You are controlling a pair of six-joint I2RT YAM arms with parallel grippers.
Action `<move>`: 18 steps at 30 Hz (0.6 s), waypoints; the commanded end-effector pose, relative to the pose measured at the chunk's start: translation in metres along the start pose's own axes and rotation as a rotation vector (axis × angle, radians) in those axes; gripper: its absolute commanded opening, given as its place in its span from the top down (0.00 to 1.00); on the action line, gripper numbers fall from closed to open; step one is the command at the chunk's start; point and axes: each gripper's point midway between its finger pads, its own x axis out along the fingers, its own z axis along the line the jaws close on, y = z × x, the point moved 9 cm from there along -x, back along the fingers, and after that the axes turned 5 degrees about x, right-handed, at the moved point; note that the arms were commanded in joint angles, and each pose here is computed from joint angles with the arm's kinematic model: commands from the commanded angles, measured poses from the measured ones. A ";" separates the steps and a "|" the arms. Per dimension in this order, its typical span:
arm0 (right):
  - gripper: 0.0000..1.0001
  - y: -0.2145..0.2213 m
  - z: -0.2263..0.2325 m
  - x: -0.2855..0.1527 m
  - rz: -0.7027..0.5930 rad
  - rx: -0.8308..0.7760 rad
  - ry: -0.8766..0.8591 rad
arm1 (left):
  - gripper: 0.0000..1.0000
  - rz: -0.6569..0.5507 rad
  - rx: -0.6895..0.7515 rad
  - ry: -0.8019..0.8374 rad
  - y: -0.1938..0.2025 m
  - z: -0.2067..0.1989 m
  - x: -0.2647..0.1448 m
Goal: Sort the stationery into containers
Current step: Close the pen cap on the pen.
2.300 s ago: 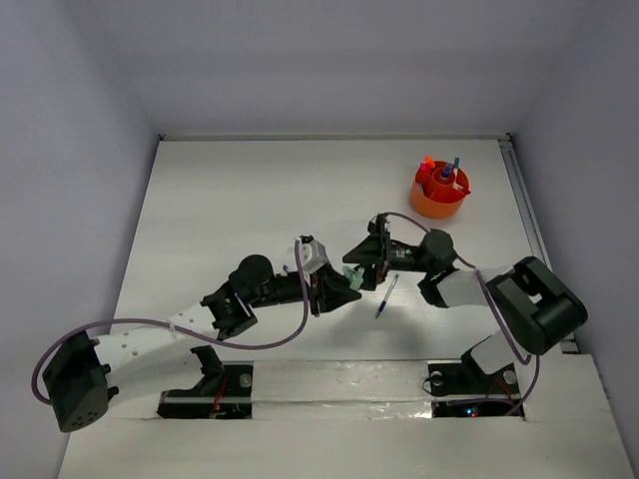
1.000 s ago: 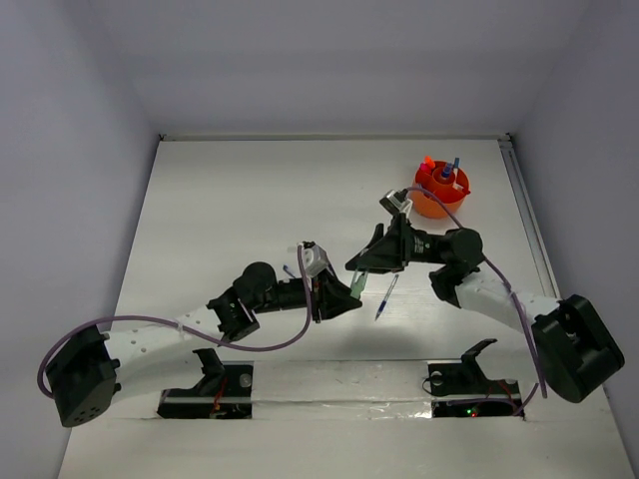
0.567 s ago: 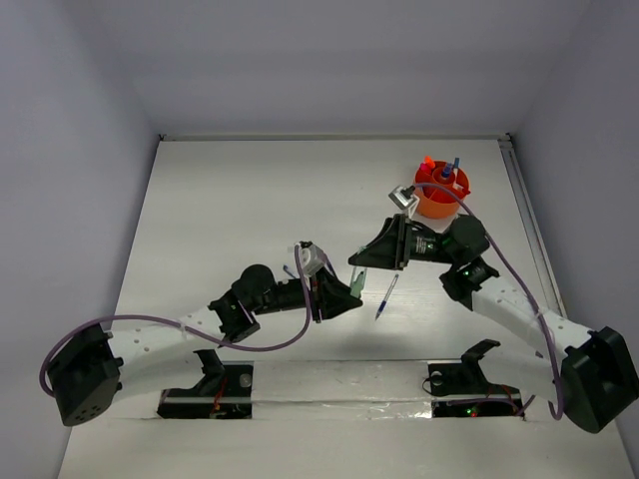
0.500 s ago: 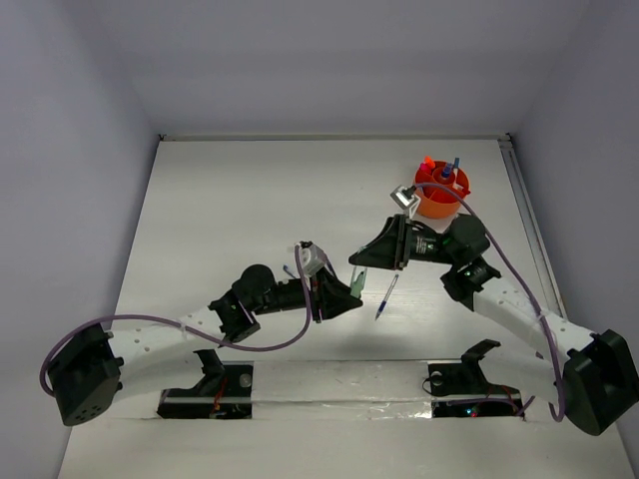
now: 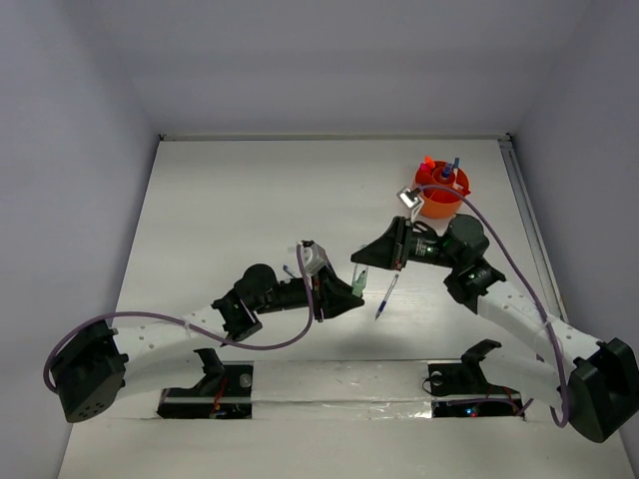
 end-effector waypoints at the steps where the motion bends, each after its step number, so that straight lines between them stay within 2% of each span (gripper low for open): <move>1: 0.77 -0.007 0.017 -0.002 -0.066 -0.112 -0.029 | 1.00 -0.038 0.008 0.027 -0.007 -0.002 0.004; 8: 0.76 -0.007 0.025 -0.008 -0.118 -0.187 -0.036 | 1.00 -0.041 0.004 0.024 -0.006 -0.001 0.006; 9: 0.74 -0.007 0.025 -0.008 -0.116 -0.188 -0.037 | 1.00 -0.041 0.004 0.025 -0.007 -0.001 0.006; 10: 0.67 -0.006 0.025 -0.008 -0.114 -0.188 -0.038 | 1.00 -0.039 0.002 0.026 -0.006 -0.001 0.006; 14: 0.58 -0.005 0.024 -0.008 -0.102 -0.183 -0.062 | 1.00 -0.038 0.002 0.029 -0.007 -0.001 0.007; 17: 0.59 -0.004 0.023 -0.007 -0.098 -0.175 -0.066 | 1.00 -0.039 0.000 0.031 -0.007 -0.002 0.007; 18: 0.63 -0.004 0.022 -0.007 -0.096 -0.173 -0.064 | 1.00 -0.039 0.001 0.033 -0.007 -0.002 0.006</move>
